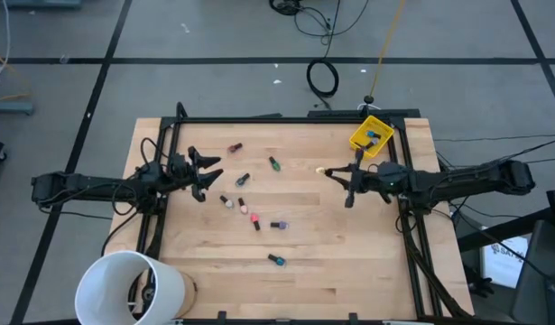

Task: Pick & Place Nail Polish
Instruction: Put the yellow nail polish bottle into the yellow bin

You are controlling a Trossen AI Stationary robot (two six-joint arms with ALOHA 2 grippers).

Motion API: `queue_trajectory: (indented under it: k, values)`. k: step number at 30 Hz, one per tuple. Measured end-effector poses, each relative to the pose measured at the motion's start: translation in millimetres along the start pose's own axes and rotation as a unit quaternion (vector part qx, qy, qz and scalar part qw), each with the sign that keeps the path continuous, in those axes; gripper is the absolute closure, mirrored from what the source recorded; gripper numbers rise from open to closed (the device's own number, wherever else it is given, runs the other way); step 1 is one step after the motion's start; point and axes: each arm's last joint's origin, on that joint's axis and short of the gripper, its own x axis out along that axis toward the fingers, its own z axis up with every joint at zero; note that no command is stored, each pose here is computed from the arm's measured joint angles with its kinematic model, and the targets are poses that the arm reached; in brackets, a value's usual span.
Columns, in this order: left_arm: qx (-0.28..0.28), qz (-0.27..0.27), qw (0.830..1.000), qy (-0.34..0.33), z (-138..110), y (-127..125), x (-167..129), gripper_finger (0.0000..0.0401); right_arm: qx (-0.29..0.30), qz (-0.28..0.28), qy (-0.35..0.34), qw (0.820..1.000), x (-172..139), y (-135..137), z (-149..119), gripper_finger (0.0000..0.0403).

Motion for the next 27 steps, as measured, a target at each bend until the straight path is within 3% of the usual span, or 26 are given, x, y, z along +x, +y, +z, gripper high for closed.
queue_trajectory:
  k: [6,13,21,27]
  values:
    - [0.0,0.0,1.0,0.0,0.0,0.0,0.0,0.0192,-0.069,-0.06,0.081,0.993,18.3,9.5,0.8,0.0353]
    - [0.0,0.0,1.0,0.0,0.0,0.0,0.0,0.0192,-0.145,-0.177,0.145,0.963,25.8,6.1,4.0,0.0353]
    - [0.0,0.0,1.0,0.0,0.0,0.0,0.0,0.0192,-0.152,-0.235,0.146,0.949,29.2,-8.6,6.4,0.0353]
    - [0.0,0.0,1.0,0.0,0.1,0.0,0.1,0.0192,-0.12,-0.236,0.136,0.955,29.5,-8.6,6.3,0.0353]
